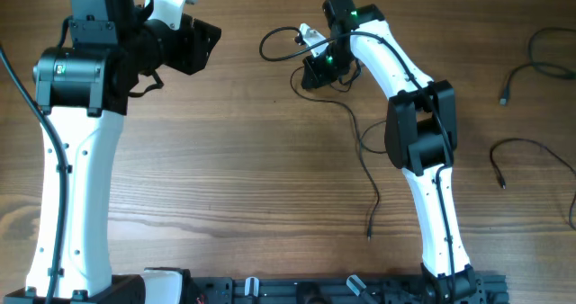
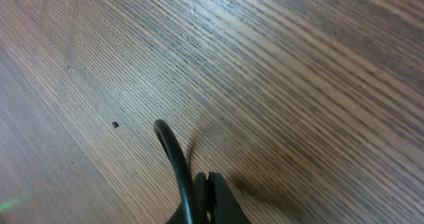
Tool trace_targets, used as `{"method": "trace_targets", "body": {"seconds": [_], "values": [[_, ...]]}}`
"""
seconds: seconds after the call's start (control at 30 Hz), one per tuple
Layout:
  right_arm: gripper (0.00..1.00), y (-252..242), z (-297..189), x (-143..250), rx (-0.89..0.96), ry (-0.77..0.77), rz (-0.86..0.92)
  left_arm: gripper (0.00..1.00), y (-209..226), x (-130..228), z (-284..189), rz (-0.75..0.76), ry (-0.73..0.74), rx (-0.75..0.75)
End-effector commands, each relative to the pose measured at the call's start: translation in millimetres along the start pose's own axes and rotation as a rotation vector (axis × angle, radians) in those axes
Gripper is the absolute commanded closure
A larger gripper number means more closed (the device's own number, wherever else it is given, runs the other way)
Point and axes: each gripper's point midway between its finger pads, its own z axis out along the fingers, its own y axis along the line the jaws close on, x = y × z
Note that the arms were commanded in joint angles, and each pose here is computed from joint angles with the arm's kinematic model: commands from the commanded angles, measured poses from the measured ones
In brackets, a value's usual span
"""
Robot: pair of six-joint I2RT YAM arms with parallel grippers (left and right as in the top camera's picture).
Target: Untangle cables
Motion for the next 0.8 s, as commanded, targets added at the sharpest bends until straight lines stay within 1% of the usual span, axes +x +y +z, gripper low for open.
{"method": "trace_targets", "body": {"seconds": [0.0, 0.17, 0.3, 0.47, 0.5, 0.67, 0.77], "values": [[0.95, 5, 6, 2, -0.024, 0.008, 0.019, 0.47, 0, -2, -6, 0.015, -0.012, -0.007], [0.95, 19, -36, -28, 0.016, -0.097, -0.01, 0.47, 0, -2, -6, 0.015, -0.012, -0.007], [0.95, 19, -85, -45, 0.164, -0.187, 0.05, 0.46, 0, -2, -6, 0.015, -0.012, -0.007], [0.96, 32, -152, -52, 0.304, -0.29, 0.045, 0.46, 0, -2, -6, 0.015, -0.012, -0.008], [0.96, 38, -175, -54, 0.338, -0.334, 0.057, 0.46, 0, -2, -6, 0.015, -0.012, -0.008], [0.96, 70, -243, -56, 0.37, -0.476, 0.009, 0.46, 0, -2, -6, 0.015, -0.011, -0.007], [0.96, 89, -292, -56, 0.398, -0.593, -0.017, 0.47, 0, -1, -6, 0.014, -0.009, -0.006]]}}
